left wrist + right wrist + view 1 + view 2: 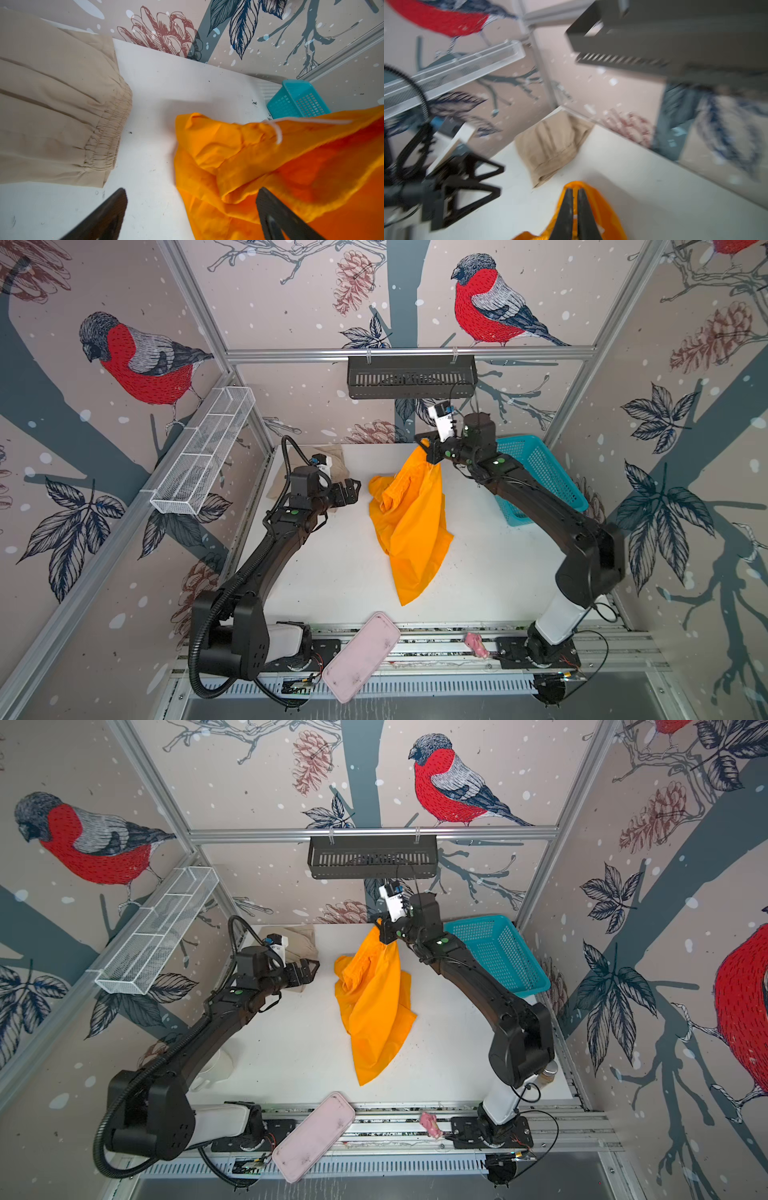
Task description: Fold and stack the shorts
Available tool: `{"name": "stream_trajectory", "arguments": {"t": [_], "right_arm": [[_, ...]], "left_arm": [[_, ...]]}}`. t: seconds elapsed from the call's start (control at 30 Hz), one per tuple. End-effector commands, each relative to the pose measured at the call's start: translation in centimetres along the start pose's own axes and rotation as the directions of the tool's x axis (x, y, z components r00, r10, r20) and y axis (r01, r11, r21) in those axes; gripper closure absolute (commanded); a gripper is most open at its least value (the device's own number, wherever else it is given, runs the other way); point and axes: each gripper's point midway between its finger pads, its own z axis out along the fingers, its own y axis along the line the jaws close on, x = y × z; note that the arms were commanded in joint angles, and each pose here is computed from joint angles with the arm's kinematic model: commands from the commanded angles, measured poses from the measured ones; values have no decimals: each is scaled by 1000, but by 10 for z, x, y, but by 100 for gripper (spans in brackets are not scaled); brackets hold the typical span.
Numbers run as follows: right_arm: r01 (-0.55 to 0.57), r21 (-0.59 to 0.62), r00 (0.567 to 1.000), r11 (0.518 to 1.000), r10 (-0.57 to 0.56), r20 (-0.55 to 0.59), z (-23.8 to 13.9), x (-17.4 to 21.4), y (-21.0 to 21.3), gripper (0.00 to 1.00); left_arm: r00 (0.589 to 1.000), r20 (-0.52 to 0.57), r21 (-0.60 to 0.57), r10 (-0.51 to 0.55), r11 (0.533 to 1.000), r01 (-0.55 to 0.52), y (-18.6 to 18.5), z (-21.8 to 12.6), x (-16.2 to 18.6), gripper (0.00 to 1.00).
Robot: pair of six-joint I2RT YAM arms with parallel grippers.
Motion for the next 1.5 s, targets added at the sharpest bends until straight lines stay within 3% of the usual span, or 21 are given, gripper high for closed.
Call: {"name": "stream_trajectory", "arguments": {"t": [0.0, 0.1, 0.3, 0.33, 0.4, 0.43, 0.5, 0.63, 0.7, 0.73, 0.87, 1.03, 1.13, 1.47], "right_arm": [[111, 369, 987, 923, -146, 69, -29, -37, -38, 100], [175, 361, 980, 916, -196, 23, -20, -25, -7, 99], [128, 80, 984, 988, -117, -134, 58, 78, 90, 93], [116, 35, 982, 993, -109, -152, 70, 90, 105, 89], [94, -81, 978, 992, -107, -178, 94, 104, 140, 64], [91, -128, 976, 988, -114, -188, 101, 106, 152, 56], [77, -194, 973, 978, -116, -198, 108, 95, 168, 50], [53, -190, 984, 980, -84, -158, 94, 65, 143, 31], [39, -189, 984, 981, -71, -164, 81, 68, 118, 19], [38, -180, 979, 983, -72, -190, 75, 76, 105, 17], [39, -76, 924, 996, -65, -376, 48, 139, 46, 18], [64, 53, 866, 997, -29, -499, 22, 197, 3, 18], [23, 54, 867, 998, 7, -498, 12, 210, -1, 18], [-35, 57, 890, 998, 57, -453, -1, 212, -11, 15]], "left_arm": [[1000, 24, -18, -14, 1000, 14, 0, -5, -10, 3], [999, 35, -11, -18, 1000, 18, -3, -8, -13, 3], [994, 49, -101, -93, 990, 97, 24, -19, -8, 3], [993, 48, -107, -110, 988, 115, 30, -21, -6, 3], [986, 46, -115, -159, 980, 163, 43, -24, 0, 3], [984, 41, -110, -173, 978, 177, 45, -25, 3, 3], [983, 26, -71, -183, 980, 185, 41, -24, 9, 3], [968, -19, 117, -251, 961, 252, 13, -16, 25, 3], [954, -55, 172, -295, 938, 300, 5, -11, 38, 3], [948, -77, 189, -309, 929, 319, 2, -9, 46, 3], [912, -183, 142, -367, 908, 394, 5, -3, 91, 3], [882, -164, 82, -441, 885, 458, 27, 7, 116, 3], [872, -160, 26, -463, 881, 472, 43, 17, 119, 3], [817, -248, 59, -520, 834, 549, 44, 47, 144, 4]]}}
